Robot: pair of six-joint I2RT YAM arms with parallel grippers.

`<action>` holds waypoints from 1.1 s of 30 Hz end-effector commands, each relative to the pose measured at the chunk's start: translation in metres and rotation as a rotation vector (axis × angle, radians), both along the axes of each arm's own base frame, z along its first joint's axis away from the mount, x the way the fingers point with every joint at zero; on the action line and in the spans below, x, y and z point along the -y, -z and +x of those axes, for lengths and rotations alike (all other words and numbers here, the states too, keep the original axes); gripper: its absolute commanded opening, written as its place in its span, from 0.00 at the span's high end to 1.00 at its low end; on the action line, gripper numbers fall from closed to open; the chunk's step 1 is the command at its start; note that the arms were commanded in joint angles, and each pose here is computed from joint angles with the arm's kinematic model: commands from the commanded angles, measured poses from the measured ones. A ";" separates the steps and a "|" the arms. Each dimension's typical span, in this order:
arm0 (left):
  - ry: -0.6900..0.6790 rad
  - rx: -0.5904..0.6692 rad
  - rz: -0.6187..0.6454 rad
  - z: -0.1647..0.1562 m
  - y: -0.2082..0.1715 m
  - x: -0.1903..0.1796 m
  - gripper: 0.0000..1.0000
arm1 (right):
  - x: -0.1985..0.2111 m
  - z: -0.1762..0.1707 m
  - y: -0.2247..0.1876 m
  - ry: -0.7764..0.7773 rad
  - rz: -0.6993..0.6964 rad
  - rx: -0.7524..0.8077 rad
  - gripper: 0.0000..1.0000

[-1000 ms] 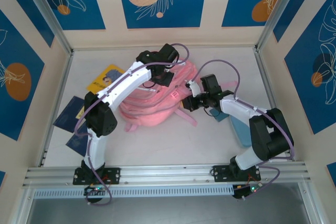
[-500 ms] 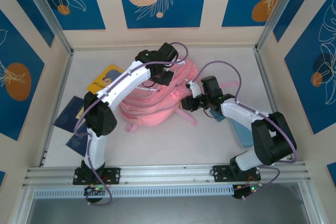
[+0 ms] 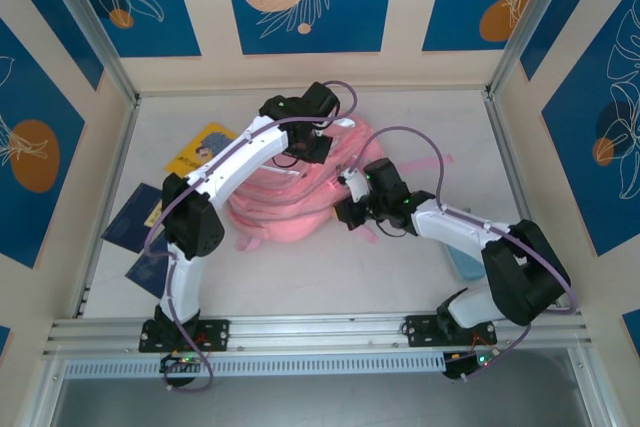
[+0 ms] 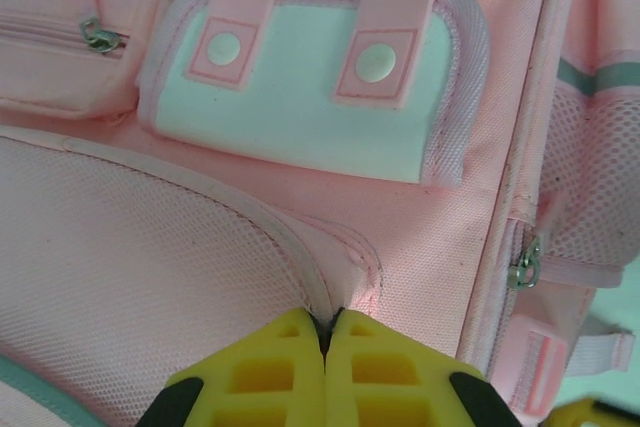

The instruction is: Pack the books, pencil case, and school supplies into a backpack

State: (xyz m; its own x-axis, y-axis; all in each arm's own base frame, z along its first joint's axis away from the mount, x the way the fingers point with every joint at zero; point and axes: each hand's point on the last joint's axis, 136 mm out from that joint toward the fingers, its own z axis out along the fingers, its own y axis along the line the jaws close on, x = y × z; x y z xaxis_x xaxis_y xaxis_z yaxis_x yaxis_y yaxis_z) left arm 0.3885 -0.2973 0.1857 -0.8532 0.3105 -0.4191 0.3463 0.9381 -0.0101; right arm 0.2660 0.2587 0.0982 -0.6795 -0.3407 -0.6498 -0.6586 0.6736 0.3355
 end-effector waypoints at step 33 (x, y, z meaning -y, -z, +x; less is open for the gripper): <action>0.427 -0.037 -0.091 -0.028 0.027 0.059 0.41 | 0.088 0.053 -0.035 0.452 0.219 -0.151 1.00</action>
